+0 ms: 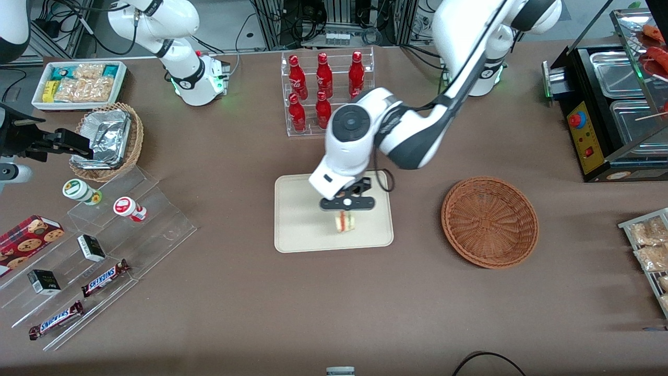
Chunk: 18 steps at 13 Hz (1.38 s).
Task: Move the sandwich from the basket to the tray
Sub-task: 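Lower the sandwich onto the tray center and open the left gripper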
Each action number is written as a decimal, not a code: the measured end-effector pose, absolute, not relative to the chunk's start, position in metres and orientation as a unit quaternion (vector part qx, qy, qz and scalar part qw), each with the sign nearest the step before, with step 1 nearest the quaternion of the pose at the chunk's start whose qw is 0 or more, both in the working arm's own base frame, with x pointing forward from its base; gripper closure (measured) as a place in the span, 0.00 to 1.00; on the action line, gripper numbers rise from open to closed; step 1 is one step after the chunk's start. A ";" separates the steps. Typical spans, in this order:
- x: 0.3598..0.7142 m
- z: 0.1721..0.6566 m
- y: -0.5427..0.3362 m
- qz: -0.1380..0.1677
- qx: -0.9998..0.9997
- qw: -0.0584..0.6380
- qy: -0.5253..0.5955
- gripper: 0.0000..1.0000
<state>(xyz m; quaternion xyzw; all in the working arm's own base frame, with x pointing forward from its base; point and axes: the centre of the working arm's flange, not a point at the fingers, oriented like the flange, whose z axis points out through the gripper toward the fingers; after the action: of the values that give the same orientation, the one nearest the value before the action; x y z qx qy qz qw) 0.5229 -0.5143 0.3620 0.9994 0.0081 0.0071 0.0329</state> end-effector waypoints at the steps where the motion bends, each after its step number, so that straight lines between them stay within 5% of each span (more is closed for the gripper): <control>1: 0.517 0.346 -0.527 0.013 0.999 0.032 0.003 0.82; 14: 0.482 0.228 -0.566 0.018 1.000 -0.006 -0.024 0.83; 18: 0.491 0.245 -0.568 0.030 0.999 0.005 -0.016 0.42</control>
<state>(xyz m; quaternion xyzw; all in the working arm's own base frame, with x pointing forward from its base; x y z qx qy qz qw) 0.4907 -0.5684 0.2451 0.9994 -0.0157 0.0304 0.0053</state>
